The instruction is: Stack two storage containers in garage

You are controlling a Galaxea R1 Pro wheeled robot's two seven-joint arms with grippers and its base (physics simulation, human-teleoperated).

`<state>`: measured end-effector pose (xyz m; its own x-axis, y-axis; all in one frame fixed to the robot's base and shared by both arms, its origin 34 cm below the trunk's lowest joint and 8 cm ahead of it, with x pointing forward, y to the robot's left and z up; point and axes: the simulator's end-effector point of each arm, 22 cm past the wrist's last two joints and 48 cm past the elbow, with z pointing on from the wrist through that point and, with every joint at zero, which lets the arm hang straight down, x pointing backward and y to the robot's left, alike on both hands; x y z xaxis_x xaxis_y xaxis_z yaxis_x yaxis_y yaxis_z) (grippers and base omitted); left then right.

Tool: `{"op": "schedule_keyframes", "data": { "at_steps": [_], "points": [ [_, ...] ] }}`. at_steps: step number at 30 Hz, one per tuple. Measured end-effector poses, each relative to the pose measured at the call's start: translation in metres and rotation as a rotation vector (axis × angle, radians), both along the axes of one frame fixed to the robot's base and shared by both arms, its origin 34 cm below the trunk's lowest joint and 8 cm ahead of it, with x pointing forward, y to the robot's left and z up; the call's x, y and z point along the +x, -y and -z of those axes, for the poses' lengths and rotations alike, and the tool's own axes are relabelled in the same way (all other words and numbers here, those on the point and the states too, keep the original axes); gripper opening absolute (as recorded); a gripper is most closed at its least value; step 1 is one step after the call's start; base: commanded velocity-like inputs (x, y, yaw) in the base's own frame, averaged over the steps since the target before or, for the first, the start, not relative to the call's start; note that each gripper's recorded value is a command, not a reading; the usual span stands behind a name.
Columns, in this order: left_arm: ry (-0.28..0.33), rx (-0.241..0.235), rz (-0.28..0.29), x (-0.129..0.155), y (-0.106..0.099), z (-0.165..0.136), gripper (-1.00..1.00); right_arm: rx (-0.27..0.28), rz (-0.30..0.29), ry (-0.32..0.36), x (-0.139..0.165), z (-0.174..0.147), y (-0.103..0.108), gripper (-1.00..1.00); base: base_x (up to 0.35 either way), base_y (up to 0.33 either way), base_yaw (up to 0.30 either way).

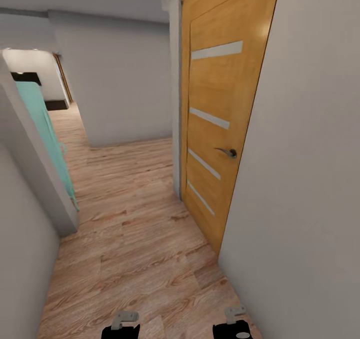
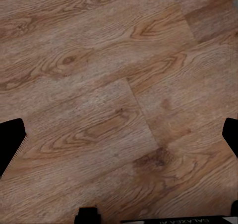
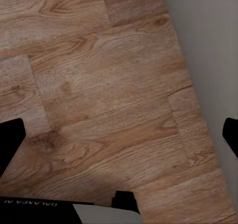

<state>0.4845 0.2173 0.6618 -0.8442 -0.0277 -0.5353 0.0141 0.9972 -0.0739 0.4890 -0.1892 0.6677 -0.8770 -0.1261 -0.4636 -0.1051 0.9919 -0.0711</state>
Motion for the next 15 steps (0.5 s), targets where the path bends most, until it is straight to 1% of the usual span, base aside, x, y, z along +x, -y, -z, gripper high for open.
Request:
{"op": "schedule_keyframes", "data": {
  "at_steps": [9,15],
  "points": [
    [-0.009,0.002,0.000,-0.0031,-0.0003,0.0034,1.00,0.001,0.002,-0.008,-0.0027,0.0033,0.0004,1.00,0.343,0.000,0.223],
    [-0.011,0.002,-0.001,-0.0036,-0.0005,0.0043,1.00,0.001,-0.001,-0.014,-0.0047,0.0049,0.0004,1.00,0.343,0.000,0.071]
  ]
}}
